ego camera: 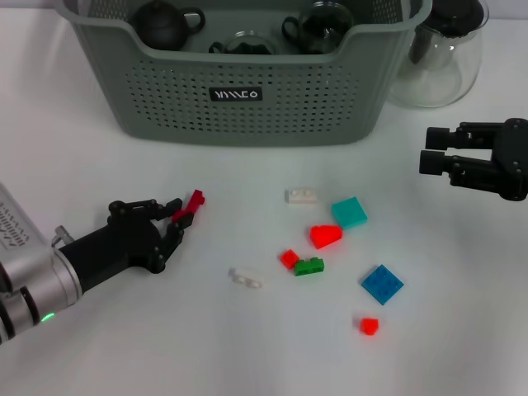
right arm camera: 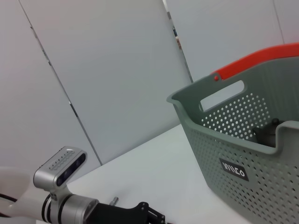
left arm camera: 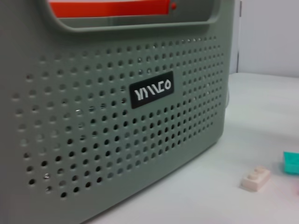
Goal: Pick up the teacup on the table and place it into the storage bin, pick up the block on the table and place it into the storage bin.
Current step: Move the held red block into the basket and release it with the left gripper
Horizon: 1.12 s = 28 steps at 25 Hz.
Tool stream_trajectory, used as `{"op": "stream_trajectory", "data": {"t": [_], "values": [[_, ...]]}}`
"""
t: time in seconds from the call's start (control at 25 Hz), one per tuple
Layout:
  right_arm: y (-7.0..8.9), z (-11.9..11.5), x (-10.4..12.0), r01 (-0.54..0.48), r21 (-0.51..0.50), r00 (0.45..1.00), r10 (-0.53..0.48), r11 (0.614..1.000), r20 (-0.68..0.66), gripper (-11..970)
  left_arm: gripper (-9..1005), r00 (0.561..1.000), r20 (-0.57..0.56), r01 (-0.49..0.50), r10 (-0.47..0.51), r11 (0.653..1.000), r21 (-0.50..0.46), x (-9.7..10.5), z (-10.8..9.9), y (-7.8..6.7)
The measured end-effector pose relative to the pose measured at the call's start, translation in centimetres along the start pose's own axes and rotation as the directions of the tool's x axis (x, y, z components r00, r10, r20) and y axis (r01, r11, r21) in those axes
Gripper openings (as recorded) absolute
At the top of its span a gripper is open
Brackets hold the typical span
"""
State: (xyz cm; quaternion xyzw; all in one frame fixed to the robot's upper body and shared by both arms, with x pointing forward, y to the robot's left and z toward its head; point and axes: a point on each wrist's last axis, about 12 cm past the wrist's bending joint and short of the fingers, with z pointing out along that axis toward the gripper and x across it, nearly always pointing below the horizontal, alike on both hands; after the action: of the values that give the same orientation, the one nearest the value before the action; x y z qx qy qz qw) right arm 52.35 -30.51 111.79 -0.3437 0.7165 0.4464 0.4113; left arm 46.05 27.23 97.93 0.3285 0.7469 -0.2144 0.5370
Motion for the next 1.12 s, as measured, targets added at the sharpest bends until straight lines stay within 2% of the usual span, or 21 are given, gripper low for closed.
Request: {"op": "stream_trajectory", "data": {"t": [0.16,0.36,0.48,0.64,0.68,0.72,0.84,0.92,1.0,1.12], "values": [[0.0,-0.1,0.0,0.000,-0.001,1.000,0.000,1.000,0.001,486,216,0.998,0.015,0.054,-0.055,0.998,0.010,-0.4,-0.7,0.6],[0.0,-0.1,-0.1,0.002,-0.002,1.000,-0.002,1.000,-0.002,486,231,0.980,0.055,0.186,-0.191,0.978,0.093,-2.1,-3.5,2.3],[0.0,0.0,-0.1,0.003,-0.001,1.000,-0.003,1.000,-0.003,486,240,0.952,0.067,0.280,-0.300,0.936,0.213,-3.9,-5.0,2.9],[0.0,0.0,-0.1,0.003,-0.002,1.000,-0.003,1.000,-0.003,485,252,0.905,0.075,0.358,-0.420,0.842,0.403,-7.4,-6.0,3.7],[0.0,0.0,-0.1,0.002,-0.001,1.000,-0.002,1.000,-0.002,485,255,0.888,0.077,0.373,-0.453,0.809,0.454,-8.5,-6.1,4.0],[0.0,0.0,0.0,0.001,-0.001,1.000,-0.001,1.000,-0.002,485,258,0.888,0.077,0.373,-0.453,0.809,0.454,-8.5,-6.1,4.0],[0.0,0.0,0.0,-0.001,0.000,1.000,0.001,1.000,-0.002,485,267,0.830,0.090,0.412,-0.550,0.715,0.565,-13.3,-4.4,6.3],[0.0,-0.1,0.1,-0.002,0.001,1.000,0.002,1.000,-0.002,485,273,0.817,0.099,0.414,-0.567,0.699,0.583,-15.3,-3.4,7.3],[0.0,-0.1,0.1,-0.002,0.002,1.000,0.002,1.000,-0.003,485,279,0.809,0.111,0.421,-0.577,0.701,0.575,-18.1,-1.8,9.0],[0.0,-0.1,0.0,0.000,0.002,1.000,0.000,1.000,-0.003,485,289,0.824,0.106,0.439,-0.557,0.744,0.503,-22.5,0.8,11.8]]}}
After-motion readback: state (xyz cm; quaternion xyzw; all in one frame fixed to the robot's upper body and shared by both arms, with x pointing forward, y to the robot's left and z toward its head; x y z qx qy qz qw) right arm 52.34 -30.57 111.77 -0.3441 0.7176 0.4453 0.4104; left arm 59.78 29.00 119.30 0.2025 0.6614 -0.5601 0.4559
